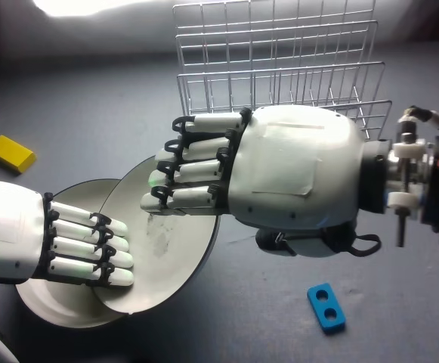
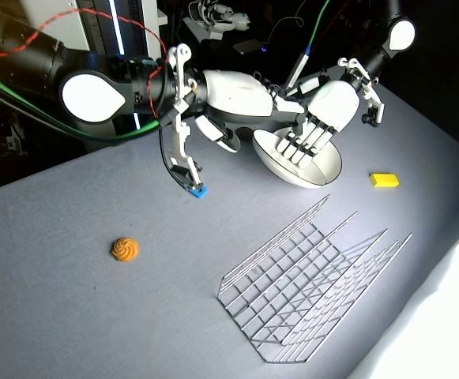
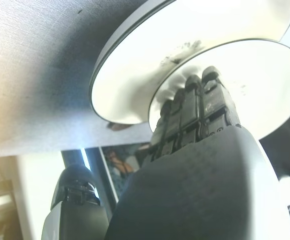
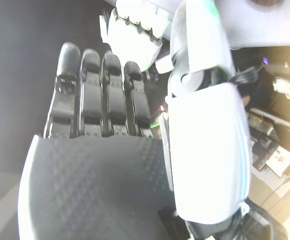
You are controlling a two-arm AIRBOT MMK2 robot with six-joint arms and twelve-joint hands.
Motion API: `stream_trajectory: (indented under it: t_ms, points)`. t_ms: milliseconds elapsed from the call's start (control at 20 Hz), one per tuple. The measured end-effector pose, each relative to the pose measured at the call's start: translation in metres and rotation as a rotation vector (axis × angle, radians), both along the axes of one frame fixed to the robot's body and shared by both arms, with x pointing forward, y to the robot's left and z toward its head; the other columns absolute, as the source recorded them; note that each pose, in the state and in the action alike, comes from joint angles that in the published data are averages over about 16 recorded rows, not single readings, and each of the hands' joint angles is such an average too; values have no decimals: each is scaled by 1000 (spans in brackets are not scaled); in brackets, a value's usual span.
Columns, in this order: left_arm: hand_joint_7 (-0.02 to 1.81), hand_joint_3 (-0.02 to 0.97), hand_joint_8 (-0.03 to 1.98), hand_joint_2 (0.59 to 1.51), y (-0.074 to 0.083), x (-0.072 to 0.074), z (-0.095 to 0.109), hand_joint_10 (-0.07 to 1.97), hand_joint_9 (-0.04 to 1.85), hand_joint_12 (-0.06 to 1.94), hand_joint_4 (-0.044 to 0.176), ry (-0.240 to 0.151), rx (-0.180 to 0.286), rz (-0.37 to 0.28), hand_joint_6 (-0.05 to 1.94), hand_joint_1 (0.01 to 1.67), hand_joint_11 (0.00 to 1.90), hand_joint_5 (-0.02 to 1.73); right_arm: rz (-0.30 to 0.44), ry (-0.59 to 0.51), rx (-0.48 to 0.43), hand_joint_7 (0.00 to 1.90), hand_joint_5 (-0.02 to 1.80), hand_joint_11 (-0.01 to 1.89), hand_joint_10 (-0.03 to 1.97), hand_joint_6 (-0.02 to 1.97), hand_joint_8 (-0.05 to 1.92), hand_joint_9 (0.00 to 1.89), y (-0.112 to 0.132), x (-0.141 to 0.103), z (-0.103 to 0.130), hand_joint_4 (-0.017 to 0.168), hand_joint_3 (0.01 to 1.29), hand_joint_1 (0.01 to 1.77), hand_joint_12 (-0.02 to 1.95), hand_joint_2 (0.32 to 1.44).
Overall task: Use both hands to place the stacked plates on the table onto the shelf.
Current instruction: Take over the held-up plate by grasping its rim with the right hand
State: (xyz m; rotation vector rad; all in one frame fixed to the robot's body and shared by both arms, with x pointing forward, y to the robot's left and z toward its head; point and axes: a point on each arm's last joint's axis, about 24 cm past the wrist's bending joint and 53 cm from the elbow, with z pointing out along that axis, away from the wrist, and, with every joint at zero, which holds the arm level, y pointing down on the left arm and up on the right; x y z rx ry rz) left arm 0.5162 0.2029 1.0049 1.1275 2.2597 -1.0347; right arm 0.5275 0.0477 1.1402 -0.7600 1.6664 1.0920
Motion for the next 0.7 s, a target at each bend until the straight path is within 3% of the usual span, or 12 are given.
stream_trajectory:
  t_ms: [700]
  points:
    - [12, 18, -13, 1063, -1, -2, -1, 13, 26, -5, -9, 22, -3, 17, -20, 15, 14, 20, 19, 24, -24, 522, 485, 46, 38, 23, 15, 486, 33, 16, -40, 6, 18, 1201, 1203, 967]
